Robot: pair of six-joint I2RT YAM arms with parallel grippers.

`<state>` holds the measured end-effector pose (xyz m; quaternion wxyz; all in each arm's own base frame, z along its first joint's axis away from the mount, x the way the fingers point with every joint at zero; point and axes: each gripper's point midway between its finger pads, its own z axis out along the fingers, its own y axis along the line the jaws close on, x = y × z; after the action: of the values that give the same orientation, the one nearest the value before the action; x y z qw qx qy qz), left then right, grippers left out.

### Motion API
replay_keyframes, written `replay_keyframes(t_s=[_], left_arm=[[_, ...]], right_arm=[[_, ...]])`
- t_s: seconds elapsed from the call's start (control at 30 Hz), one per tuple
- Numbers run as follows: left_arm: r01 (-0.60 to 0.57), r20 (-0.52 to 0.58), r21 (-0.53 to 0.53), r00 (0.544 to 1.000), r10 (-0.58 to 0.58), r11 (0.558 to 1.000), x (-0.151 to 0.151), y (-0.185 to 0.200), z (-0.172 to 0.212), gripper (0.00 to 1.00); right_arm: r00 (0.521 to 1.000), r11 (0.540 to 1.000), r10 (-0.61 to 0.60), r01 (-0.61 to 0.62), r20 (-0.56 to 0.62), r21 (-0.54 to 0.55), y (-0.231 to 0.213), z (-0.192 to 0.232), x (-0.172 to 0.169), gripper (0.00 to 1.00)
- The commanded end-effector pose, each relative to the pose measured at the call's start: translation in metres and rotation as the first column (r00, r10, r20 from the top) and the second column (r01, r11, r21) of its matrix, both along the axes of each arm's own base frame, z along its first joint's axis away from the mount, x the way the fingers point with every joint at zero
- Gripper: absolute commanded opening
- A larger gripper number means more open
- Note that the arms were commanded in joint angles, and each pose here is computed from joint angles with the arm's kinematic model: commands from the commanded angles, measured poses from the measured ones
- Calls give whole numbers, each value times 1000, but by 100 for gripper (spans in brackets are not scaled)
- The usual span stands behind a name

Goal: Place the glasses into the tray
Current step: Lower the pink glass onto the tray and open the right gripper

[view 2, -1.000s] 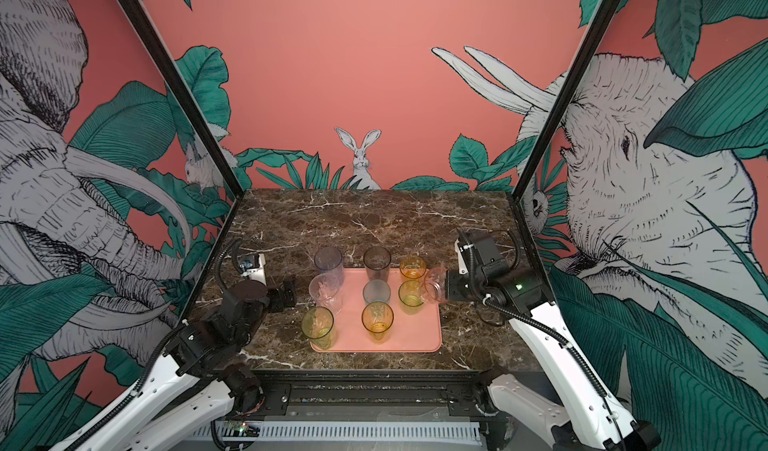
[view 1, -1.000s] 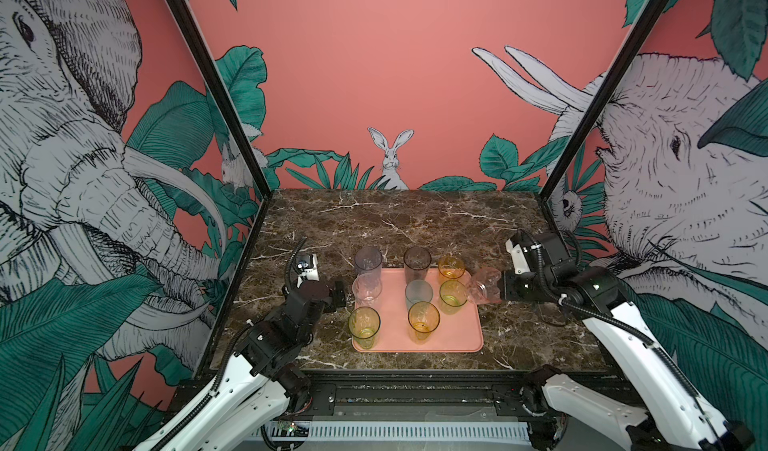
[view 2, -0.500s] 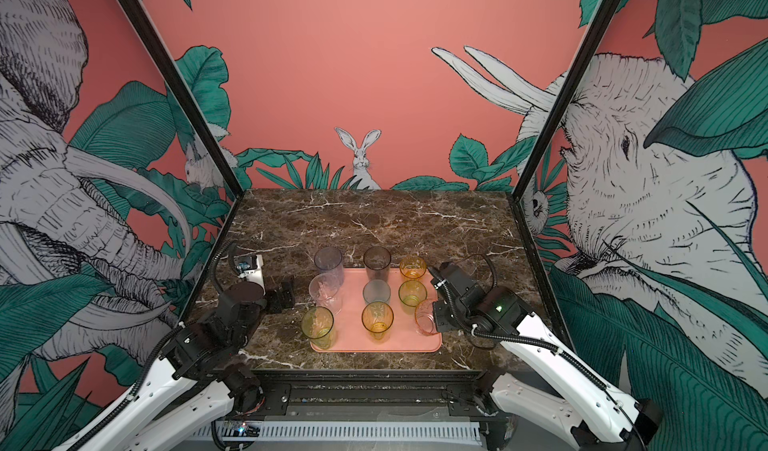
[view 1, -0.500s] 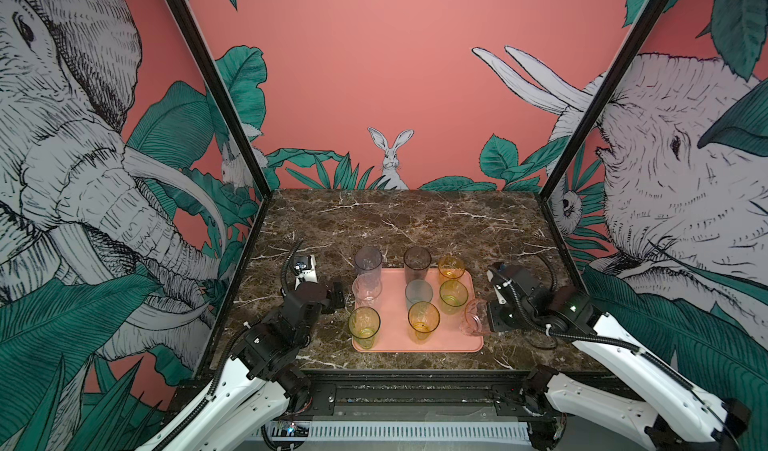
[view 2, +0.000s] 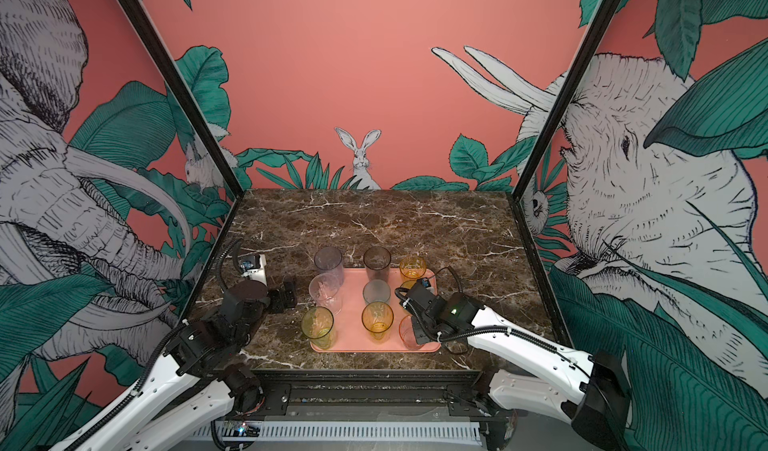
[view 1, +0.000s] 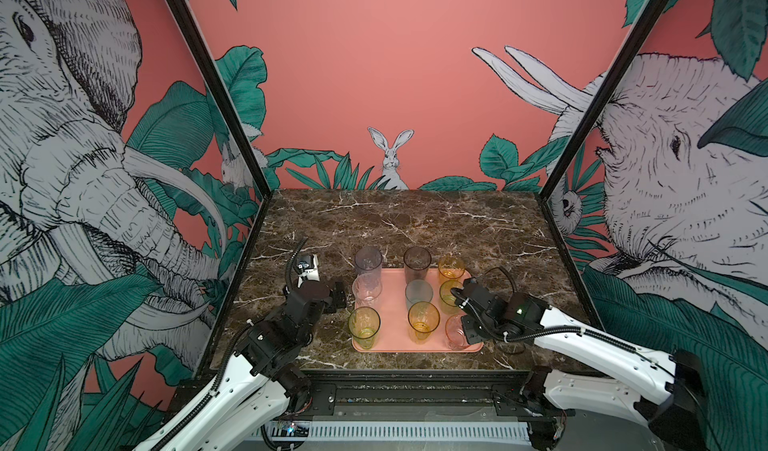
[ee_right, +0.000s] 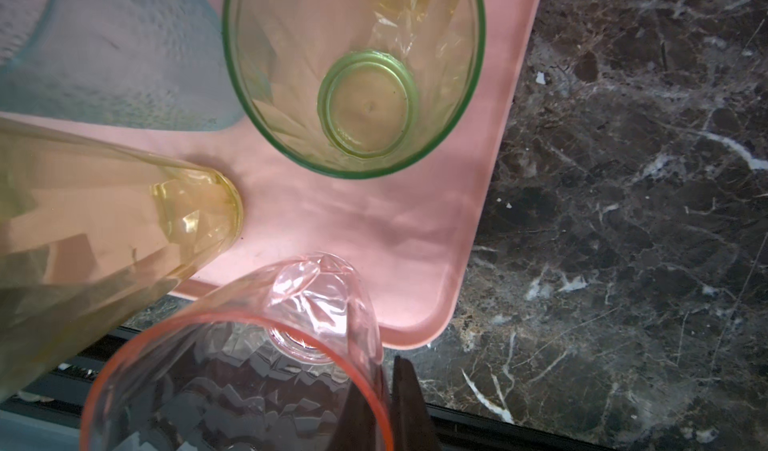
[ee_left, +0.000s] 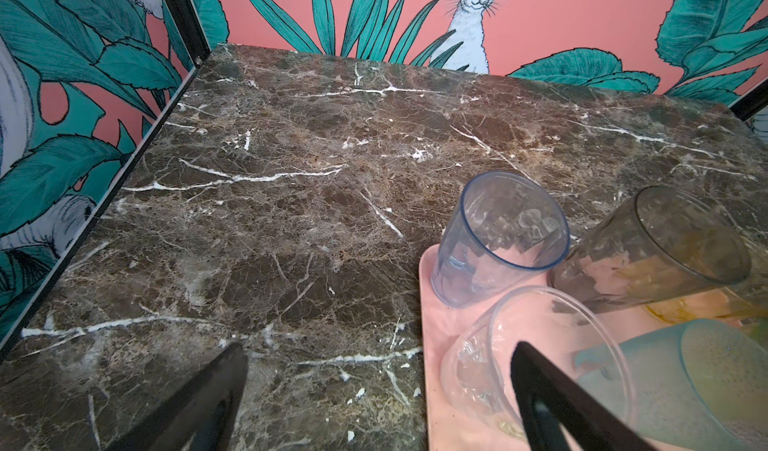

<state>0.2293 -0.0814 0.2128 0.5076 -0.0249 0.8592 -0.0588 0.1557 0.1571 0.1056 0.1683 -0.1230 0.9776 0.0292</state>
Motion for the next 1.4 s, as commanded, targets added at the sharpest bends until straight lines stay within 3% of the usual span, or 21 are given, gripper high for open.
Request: replay_keyframes(t_s=[0.0,0.8,1.03,1.17,1.37], left_arm=[[-11,15,-36,1000,11,999,2,-1,5,99],[-5,-5,-58,1000,4,998,3,-6,-6,99],[-4,-7,-60,1000,4,998,2,-6,-7,99],[-8,-10,-64,1000,8,998,2,-6,-8,99],[-14,6,-56,1000,15,998,4,-4,-3,99]], right_arm=[[999,999,-31,31,36,8,4,-1,8,0],[998,994,-63,66,26,-93,-9,-30,11,1],[997,993,-62,65,44,-95,-8,-21,14,19],[997,993,-63,67,47,-96,-8,-11,15,37],[994,997,-42,48,103,-57,-4,26,22,52]])
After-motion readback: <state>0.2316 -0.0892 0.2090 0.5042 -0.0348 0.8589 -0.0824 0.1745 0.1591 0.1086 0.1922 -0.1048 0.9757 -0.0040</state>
